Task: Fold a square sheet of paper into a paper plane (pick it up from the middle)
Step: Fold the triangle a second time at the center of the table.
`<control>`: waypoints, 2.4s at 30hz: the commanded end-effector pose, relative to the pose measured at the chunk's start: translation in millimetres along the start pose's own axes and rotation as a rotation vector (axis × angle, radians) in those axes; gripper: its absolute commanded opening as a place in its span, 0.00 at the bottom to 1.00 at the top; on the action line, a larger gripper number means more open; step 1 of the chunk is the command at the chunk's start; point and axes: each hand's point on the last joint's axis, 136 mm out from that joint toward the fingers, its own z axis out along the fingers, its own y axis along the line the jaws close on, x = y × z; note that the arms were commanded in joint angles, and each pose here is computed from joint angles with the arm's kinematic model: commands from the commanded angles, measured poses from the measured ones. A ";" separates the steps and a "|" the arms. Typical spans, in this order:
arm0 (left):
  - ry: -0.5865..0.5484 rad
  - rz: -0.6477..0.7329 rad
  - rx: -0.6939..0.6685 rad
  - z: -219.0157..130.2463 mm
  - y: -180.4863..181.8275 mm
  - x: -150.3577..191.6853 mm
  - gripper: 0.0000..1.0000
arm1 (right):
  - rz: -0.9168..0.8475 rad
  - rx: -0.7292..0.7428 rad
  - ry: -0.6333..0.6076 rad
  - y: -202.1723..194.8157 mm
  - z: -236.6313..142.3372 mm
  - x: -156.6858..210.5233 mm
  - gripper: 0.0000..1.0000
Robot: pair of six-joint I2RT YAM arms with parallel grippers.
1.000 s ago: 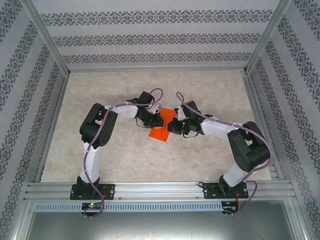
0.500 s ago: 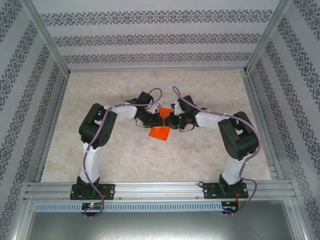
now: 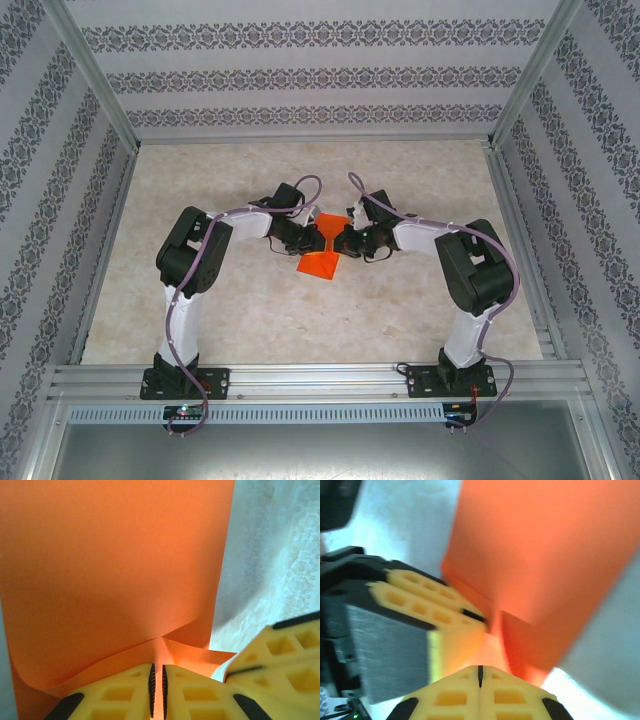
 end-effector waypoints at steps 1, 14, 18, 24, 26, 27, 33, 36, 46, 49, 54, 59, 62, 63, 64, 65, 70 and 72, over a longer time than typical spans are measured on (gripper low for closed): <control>0.080 -0.090 -0.155 18.9 61.7 32.2 0.18 | -0.026 0.016 -0.036 3.0 -17.6 -0.4 0.00; 0.082 -0.095 -0.138 18.8 58.9 32.3 0.17 | -0.025 -0.012 -0.026 9.4 0.1 -13.2 0.00; 0.085 -0.096 -0.139 18.8 59.5 33.6 0.17 | -0.050 0.016 -0.010 8.7 5.2 -12.2 0.00; 0.093 -0.095 -0.140 19.8 60.4 34.3 0.17 | -0.048 0.066 0.000 -1.5 11.0 -11.1 0.00; 0.096 -0.095 -0.142 20.4 61.4 34.8 0.18 | -0.052 0.082 -0.012 -2.1 6.7 -11.2 0.00; 0.098 -0.096 -0.143 21.0 61.6 35.1 0.18 | -0.060 0.095 -0.020 -0.8 0.9 -11.2 0.00; 0.097 -0.096 -0.140 21.8 61.5 33.8 0.17 | -0.090 0.084 -0.032 21.6 -24.5 -5.7 0.01; 0.097 -0.094 -0.138 21.8 60.9 33.0 0.17 | -0.078 0.051 -0.011 28.2 -22.9 2.2 0.01; 0.104 -0.096 -0.132 22.3 61.9 37.4 0.17 | -0.037 0.002 0.043 23.9 10.6 7.1 0.01; 0.105 -0.096 -0.131 22.6 62.0 38.5 0.17 | -0.029 0.032 0.055 12.3 16.7 5.3 0.01; 0.106 -0.100 -0.131 22.2 63.0 39.1 0.17 | -0.029 0.083 0.069 -2.7 23.0 5.6 0.00; 0.107 -0.098 -0.133 21.6 63.5 38.7 0.17 | -0.022 0.189 0.050 -30.0 18.9 1.1 0.01; 0.110 -0.099 -0.137 23.0 65.8 39.4 0.17 | -0.012 0.214 0.042 -36.9 17.7 -2.2 0.01; 0.111 -0.101 -0.140 23.4 66.7 39.8 0.17 | -0.017 0.229 0.040 -37.5 16.5 -3.0 0.01; 0.113 -0.101 -0.142 23.9 67.3 40.8 0.17 | -0.021 0.241 0.038 -37.8 15.2 -3.1 0.01; 0.113 -0.102 -0.142 23.9 68.0 41.1 0.17 | -0.025 0.259 0.034 -39.3 13.4 -3.2 0.01; 0.116 -0.099 -0.150 24.1 69.6 41.5 0.17 | -0.021 0.295 0.021 -46.3 6.1 -5.1 0.01; 0.119 -0.099 -0.151 24.4 69.6 41.7 0.17 | -0.025 0.287 0.008 -41.6 1.4 -7.2 0.01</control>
